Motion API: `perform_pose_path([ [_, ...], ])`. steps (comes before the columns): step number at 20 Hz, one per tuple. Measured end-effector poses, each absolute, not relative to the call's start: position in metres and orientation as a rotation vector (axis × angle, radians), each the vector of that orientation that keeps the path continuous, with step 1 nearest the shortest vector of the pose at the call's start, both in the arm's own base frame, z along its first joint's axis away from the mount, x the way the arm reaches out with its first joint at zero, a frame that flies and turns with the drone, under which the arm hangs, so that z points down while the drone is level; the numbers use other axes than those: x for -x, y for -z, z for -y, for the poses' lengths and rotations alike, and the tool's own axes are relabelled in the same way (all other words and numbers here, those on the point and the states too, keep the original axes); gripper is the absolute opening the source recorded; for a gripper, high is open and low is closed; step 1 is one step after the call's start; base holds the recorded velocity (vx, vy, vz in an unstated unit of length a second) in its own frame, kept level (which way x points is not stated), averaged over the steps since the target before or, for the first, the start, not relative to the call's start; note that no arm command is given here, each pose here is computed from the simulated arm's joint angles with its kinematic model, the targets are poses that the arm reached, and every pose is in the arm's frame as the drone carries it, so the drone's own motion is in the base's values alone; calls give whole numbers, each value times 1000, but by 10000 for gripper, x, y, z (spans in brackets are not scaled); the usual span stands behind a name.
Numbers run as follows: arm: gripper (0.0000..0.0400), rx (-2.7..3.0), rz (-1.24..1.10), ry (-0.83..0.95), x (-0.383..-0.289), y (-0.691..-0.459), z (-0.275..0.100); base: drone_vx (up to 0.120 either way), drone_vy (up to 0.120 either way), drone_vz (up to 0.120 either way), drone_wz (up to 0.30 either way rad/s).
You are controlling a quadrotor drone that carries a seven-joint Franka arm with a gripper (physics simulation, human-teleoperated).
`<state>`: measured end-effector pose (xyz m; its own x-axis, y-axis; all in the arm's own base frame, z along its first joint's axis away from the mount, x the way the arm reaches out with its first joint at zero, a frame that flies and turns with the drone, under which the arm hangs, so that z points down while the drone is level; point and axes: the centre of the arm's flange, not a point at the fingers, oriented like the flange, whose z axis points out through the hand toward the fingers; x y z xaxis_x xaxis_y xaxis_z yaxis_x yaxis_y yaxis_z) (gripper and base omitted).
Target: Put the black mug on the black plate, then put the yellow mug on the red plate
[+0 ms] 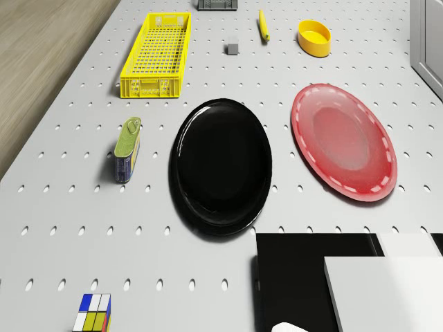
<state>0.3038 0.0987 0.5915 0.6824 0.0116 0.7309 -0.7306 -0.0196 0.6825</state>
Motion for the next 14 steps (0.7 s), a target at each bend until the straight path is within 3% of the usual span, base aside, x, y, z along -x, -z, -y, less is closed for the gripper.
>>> perform_pose_path([
  [3, 400, -1010, 432, -736, -3054, -5435, -862, 0, 0, -120, 0],
  [6, 400, -628, 275, -772, -3065, -5134, -605, 0, 0, -120, 0],
  [14, 400, -153, 71, -786, -3069, -4927, -157, 0, -10, -120, 0],
])
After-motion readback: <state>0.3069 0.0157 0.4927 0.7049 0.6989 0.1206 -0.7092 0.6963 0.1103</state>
